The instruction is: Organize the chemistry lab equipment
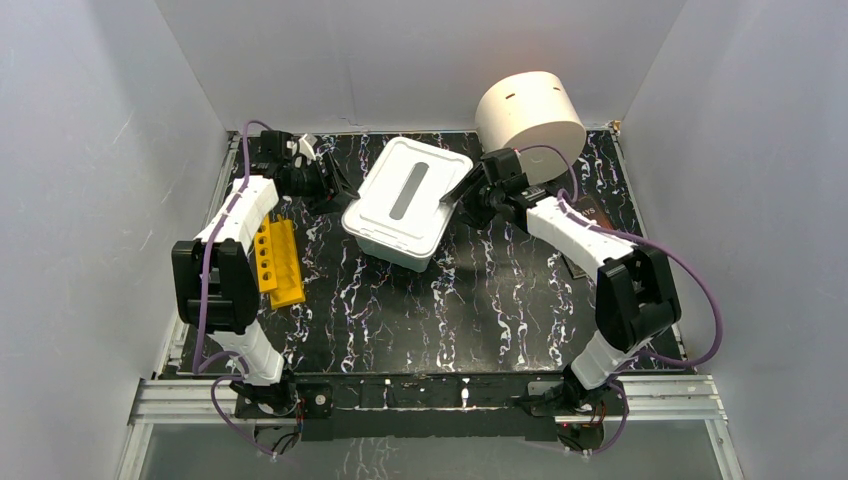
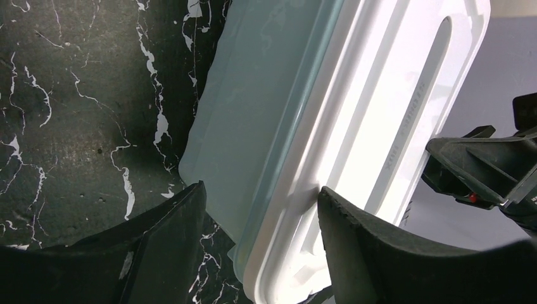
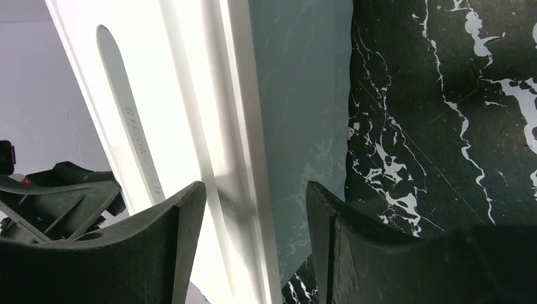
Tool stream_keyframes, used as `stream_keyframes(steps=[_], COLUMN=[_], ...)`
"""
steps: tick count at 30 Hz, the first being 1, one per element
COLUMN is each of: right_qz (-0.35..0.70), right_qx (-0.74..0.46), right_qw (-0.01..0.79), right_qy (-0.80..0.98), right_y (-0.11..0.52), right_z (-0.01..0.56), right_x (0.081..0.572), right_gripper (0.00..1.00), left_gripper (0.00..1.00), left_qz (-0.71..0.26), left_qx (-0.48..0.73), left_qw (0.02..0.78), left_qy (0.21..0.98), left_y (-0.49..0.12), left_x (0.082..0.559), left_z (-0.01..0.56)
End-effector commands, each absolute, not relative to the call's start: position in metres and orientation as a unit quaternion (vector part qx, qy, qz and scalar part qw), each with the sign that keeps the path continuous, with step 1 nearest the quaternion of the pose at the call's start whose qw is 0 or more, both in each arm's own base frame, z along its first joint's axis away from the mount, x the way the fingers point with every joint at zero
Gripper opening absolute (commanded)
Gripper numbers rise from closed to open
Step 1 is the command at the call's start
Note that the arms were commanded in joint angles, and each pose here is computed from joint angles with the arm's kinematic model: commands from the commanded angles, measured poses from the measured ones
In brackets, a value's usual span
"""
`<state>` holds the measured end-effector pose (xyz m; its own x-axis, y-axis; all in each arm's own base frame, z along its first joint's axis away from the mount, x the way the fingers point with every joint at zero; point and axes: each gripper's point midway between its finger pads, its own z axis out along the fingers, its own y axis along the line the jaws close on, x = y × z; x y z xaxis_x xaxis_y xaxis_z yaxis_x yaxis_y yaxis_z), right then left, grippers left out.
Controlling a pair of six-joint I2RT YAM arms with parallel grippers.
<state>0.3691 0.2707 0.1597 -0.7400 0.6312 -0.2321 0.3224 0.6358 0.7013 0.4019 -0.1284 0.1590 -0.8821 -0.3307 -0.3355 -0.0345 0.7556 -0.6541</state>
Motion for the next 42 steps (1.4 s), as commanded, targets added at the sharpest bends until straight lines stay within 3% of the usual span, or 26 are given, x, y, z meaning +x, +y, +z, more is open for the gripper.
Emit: stream_keyframes(steps=[1,8,15,17,19,25,27,32,37,42], right_qz=[0.311,0.276,0.24,0.22,0.223,0.272,0.261,0.252,0.256,0.25], right_qx=[0.253,0.213,0.216,0.226,0.207,0.188,0.194,0.136,0.065,0.037], right_qw=[0.243,0.24,0.241,0.235,0.238,0.199,0.196,0.286,0.343,0.385], right_qy=[0.884,0.906,0.915,0.919,0.922,0.922,0.925,0.914,0.902,0.888], right_y=[0.271,0.272,0.262,0.256,0.257,0.278,0.277,0.272,0.27,0.254], right_z=[0.155,0.143,0.129,0.123,0.12,0.113,0.117,0.182,0.241,0.272], right_x=[0.374,0.378,0.375,0.372,0.372,0.366,0.37,0.398,0.403,0.389], right_gripper=[0.66,0.65,0.62,0.55,0.37,0.29,0.41,0.62,0.72,0.73], left_gripper=[0.62,0.56,0.58,0.59,0.63,0.65,0.65,0.7,0.82,0.89], left_qz=[-0.299,-0.276,-0.275,-0.276,-0.277,-0.276,-0.253,-0.241,-0.251,-0.257], left_qx=[-0.105,-0.125,-0.122,-0.121,-0.117,-0.108,-0.112,-0.092,-0.066,-0.05], left_qw=[0.212,0.2,0.201,0.199,0.203,0.201,0.203,0.26,0.318,0.37], left_qy=[0.925,0.932,0.932,0.932,0.932,0.934,0.939,0.93,0.912,0.892], left_y=[-0.119,-0.113,-0.113,-0.113,-0.114,-0.117,-0.11,-0.105,-0.107,-0.106], left_x=[0.398,0.397,0.399,0.4,0.402,0.408,0.413,0.43,0.432,0.414], left_z=[0.148,0.134,0.134,0.134,0.137,0.135,0.133,0.176,0.225,0.267])
